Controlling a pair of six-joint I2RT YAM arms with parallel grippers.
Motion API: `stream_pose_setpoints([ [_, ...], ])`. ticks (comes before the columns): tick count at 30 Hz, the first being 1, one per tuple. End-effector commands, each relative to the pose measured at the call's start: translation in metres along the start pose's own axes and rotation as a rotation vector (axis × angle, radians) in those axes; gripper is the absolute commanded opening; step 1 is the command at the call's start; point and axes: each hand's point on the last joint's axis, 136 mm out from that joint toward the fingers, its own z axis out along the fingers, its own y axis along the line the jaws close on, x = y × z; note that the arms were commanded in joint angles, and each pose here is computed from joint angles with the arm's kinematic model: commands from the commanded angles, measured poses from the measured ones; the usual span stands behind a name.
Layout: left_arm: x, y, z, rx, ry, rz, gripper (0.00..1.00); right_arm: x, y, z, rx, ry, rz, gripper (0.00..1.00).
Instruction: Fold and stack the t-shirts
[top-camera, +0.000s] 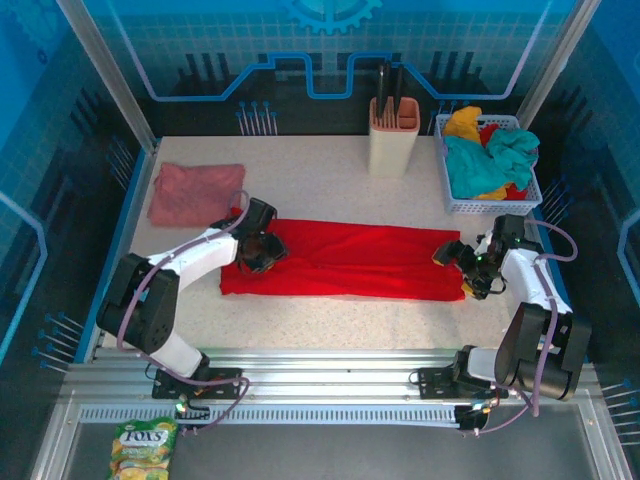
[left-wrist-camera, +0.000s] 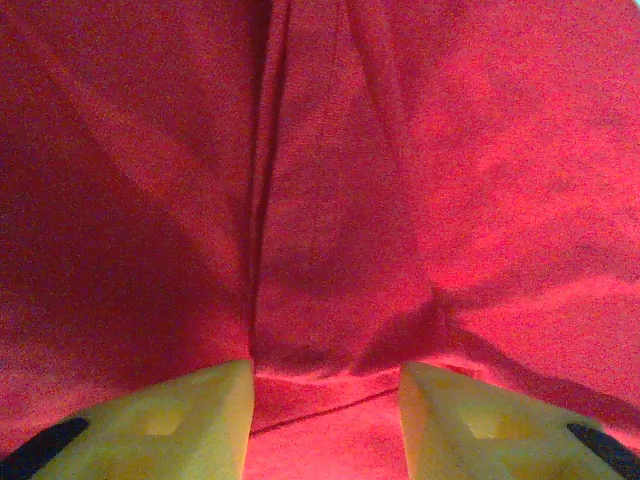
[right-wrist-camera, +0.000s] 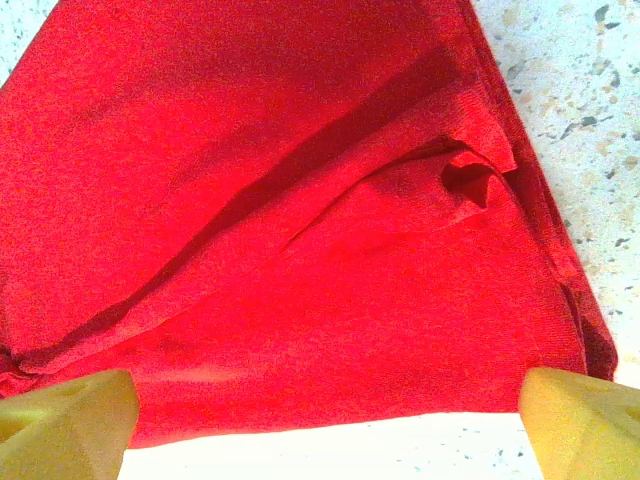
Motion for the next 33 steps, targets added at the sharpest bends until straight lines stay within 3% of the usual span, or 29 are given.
stream_pose_setpoints([
  [1,0.012,0.006,-0.003,-0.011,0.03,-0.027,0.45,0.004,0.005,0.001,-0.021,0.015,-0.021,0.98],
  [12,0.015,0.011,0.016,-0.011,0.032,-0.081,0.4,0.004,0.003,0.002,-0.015,0.017,-0.023,0.98],
  [33,-0.006,0.005,0.019,-0.04,-0.047,-0.046,0.26,0.004,0.003,0.006,-0.02,0.028,-0.022,0.97],
])
